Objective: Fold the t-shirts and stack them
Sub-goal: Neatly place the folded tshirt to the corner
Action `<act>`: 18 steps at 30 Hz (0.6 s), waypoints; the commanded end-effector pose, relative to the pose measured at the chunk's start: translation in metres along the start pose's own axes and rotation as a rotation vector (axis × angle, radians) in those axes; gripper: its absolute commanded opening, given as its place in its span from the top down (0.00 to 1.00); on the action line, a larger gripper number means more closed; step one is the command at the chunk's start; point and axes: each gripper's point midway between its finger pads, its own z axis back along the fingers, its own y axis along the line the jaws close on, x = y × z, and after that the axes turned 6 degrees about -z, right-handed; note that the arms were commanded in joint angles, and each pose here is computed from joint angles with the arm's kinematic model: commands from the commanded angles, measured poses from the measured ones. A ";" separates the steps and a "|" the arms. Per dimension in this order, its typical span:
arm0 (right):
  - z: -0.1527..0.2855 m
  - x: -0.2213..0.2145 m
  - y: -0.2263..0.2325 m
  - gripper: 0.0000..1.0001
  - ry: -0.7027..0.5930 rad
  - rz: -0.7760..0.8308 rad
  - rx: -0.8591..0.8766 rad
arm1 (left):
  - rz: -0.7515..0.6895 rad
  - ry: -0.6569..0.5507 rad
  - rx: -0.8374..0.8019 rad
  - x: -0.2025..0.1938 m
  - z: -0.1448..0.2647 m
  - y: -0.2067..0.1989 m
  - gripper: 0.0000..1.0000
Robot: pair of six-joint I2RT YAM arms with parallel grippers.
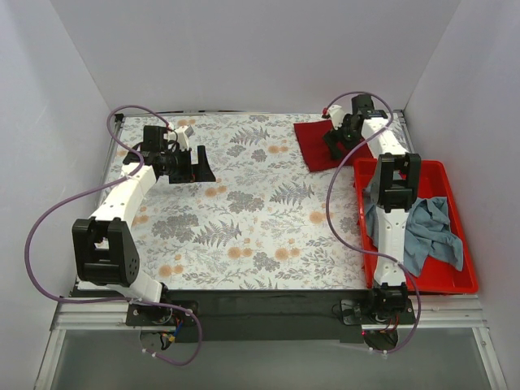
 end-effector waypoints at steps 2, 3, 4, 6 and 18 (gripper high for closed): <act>-0.008 -0.070 -0.044 0.02 0.159 -0.012 -0.059 | -0.010 -0.010 0.010 0.009 0.003 0.002 0.10; -0.007 -0.075 -0.049 0.02 0.160 -0.029 -0.063 | -0.009 -0.012 0.007 0.010 0.003 0.002 0.10; -0.006 -0.076 -0.051 0.02 0.156 -0.041 -0.062 | -0.005 -0.008 0.000 0.009 0.003 0.001 0.10; -0.003 -0.083 -0.059 0.02 0.153 -0.086 -0.065 | -0.002 -0.008 -0.001 0.011 0.002 0.001 0.10; 0.005 -0.133 -0.071 0.06 0.181 -0.430 -0.038 | -0.010 -0.017 0.007 0.016 0.008 -0.001 0.10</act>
